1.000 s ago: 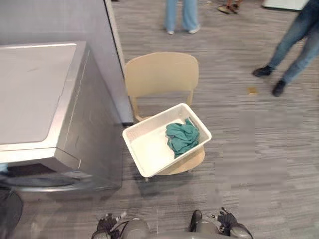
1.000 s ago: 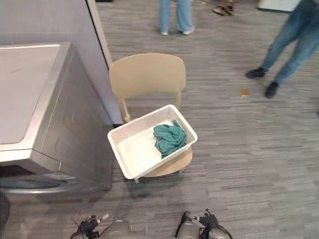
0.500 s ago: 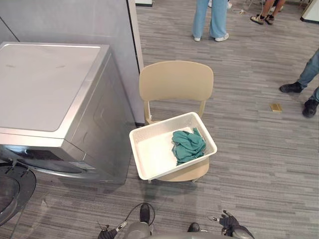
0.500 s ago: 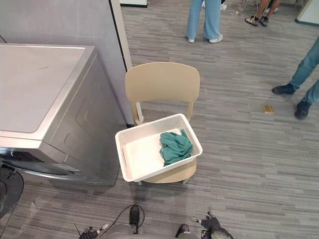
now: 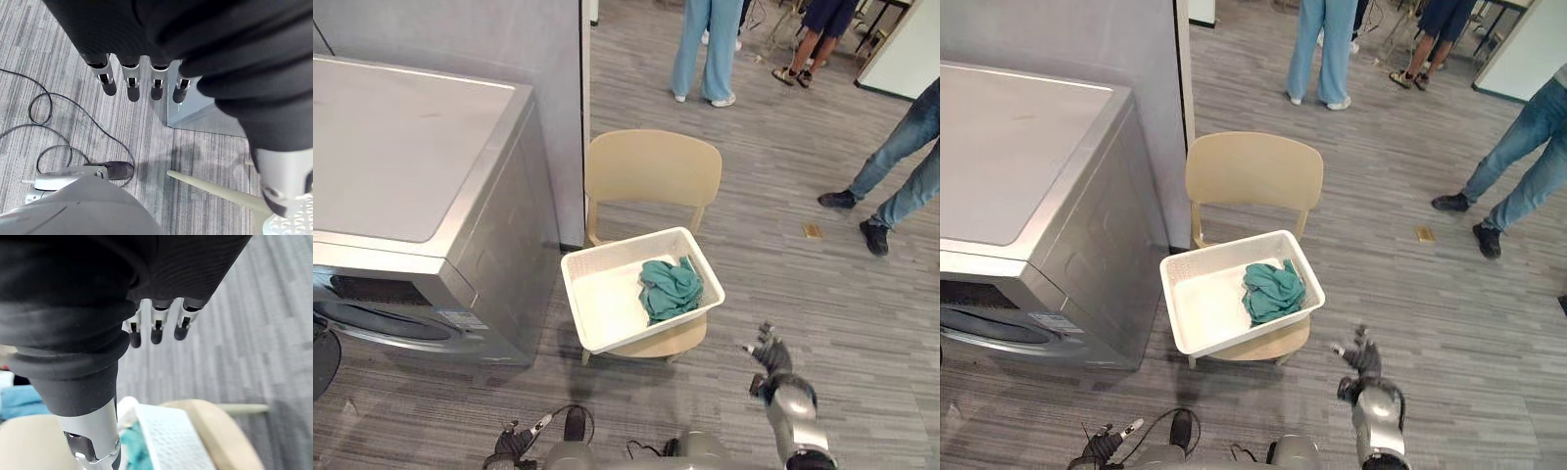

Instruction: Pick up the laundry basket with both hands and put the clothes into the washing machine.

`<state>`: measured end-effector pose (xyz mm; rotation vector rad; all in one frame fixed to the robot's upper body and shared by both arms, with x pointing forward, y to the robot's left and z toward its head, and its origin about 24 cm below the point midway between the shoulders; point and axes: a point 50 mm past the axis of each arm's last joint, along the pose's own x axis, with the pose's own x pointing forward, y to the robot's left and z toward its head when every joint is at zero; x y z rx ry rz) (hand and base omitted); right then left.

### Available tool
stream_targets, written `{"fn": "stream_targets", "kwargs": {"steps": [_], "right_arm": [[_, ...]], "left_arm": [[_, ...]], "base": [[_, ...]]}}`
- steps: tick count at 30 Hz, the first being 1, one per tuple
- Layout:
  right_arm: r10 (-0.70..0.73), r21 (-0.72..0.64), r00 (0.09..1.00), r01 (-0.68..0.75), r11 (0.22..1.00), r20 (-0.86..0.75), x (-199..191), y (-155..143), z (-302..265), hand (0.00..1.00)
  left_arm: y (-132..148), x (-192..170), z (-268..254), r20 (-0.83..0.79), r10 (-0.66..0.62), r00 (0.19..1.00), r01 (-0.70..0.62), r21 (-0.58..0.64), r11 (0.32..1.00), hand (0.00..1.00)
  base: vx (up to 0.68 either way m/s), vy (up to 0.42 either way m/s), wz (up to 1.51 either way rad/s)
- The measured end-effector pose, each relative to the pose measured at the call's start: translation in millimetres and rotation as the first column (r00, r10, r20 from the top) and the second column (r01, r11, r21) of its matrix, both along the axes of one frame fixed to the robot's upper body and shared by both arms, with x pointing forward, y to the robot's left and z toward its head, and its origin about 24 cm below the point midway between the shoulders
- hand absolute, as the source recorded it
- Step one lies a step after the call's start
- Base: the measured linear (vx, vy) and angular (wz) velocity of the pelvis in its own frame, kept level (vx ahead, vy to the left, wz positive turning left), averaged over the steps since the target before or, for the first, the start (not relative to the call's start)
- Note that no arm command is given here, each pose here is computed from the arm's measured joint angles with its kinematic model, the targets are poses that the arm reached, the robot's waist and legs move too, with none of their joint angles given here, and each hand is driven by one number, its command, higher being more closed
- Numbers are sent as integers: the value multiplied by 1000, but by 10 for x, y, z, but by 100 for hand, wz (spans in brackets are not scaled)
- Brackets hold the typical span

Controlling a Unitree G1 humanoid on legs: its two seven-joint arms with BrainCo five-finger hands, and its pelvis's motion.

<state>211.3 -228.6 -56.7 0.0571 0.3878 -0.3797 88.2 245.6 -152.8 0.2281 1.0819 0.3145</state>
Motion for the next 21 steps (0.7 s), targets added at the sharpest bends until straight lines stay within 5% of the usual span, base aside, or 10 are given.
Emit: {"fn": "stream_targets", "kwargs": {"steps": [3, 5, 13, 17, 21], "right_arm": [[36, -97, 993, -25, 995, 113, 121, -72, 286, 0], [181, -199, 969, -146, 969, 171, 235, 13, 501, 0], [673, -362, 721, -591, 721, 164, 595, 853, 720, 0], [794, -499, 591, -650, 573, 141, 1007, 1302, 1001, 0], [808, -599, 580, -613, 516, 102, 1403, 1446, 1297, 0]], "left_arm": [[24, 99, 32, 29, 0, 1000, -1, 20, 1000, 0], [-54, 61, 2, 22, 4, 1000, -4, -1, 1000, 0], [-111, -152, -58, -31, 6, 1000, -7, -34, 999, 0], [-134, -65, -36, -3, -20, 1000, 20, -31, 999, 0], [-199, 232, 61, 102, -90, 991, 91, -7, 996, 0]], "base": [[-32, -174, 36], [-35, -172, 2], [-27, -140, 41], [29, 0, 16], [-56, 23, 19]]}}
